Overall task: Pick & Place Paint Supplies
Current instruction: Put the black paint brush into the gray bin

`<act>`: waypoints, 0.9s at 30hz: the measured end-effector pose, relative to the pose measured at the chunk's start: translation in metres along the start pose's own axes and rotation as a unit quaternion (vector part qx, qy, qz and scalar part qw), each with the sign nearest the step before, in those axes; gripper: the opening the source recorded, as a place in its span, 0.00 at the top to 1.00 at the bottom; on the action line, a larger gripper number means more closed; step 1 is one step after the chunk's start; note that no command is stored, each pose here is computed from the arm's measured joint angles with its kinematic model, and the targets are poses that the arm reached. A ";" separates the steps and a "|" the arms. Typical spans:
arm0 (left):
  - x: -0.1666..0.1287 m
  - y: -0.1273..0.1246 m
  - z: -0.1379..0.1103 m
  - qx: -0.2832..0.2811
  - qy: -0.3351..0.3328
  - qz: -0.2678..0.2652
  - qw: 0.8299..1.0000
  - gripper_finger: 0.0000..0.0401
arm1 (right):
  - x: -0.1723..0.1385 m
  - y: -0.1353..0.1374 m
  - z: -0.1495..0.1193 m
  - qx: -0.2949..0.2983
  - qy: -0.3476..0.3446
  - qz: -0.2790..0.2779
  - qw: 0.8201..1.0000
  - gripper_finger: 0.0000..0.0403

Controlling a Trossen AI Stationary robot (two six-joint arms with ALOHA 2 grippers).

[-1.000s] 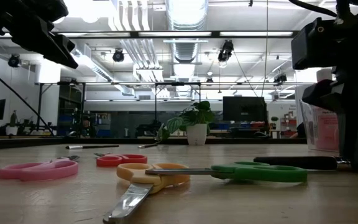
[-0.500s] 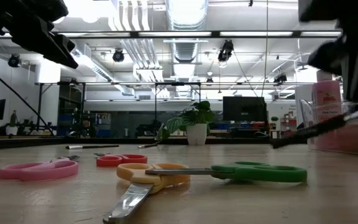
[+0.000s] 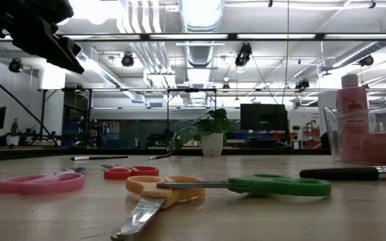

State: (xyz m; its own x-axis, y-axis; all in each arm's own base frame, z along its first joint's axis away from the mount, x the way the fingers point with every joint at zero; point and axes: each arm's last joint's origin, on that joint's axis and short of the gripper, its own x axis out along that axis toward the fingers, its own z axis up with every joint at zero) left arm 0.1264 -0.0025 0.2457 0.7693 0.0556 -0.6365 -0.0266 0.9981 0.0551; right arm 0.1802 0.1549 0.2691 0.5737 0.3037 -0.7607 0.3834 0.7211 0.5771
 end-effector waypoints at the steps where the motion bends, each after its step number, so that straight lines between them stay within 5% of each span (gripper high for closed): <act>1: 0.000 0.000 0.000 0.000 0.000 0.000 1.000 0.51 | 0.001 -0.001 -0.002 -0.006 -0.002 -0.012 1.000 0.93; 7: 0.000 0.000 0.000 0.000 0.000 0.000 1.000 0.51 | 0.013 -0.010 -0.007 -0.083 -0.021 -0.088 0.992 0.93; 14: 0.000 0.000 0.000 0.000 0.000 0.000 1.000 0.51 | 0.035 -0.013 -0.004 -0.223 -0.059 -0.158 0.960 0.91; 27: 0.000 0.000 0.000 -0.002 0.000 0.000 1.000 0.51 | 0.103 -0.023 0.006 -0.304 0.014 -0.183 0.935 0.53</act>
State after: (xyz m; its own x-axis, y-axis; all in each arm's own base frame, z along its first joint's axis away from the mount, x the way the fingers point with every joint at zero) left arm 0.1264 -0.0025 0.2456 0.7691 0.0556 -0.6367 -0.0287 0.9982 0.0524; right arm 0.2352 0.1659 0.1797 0.4626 -0.0218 -0.8863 0.0622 0.9980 0.0080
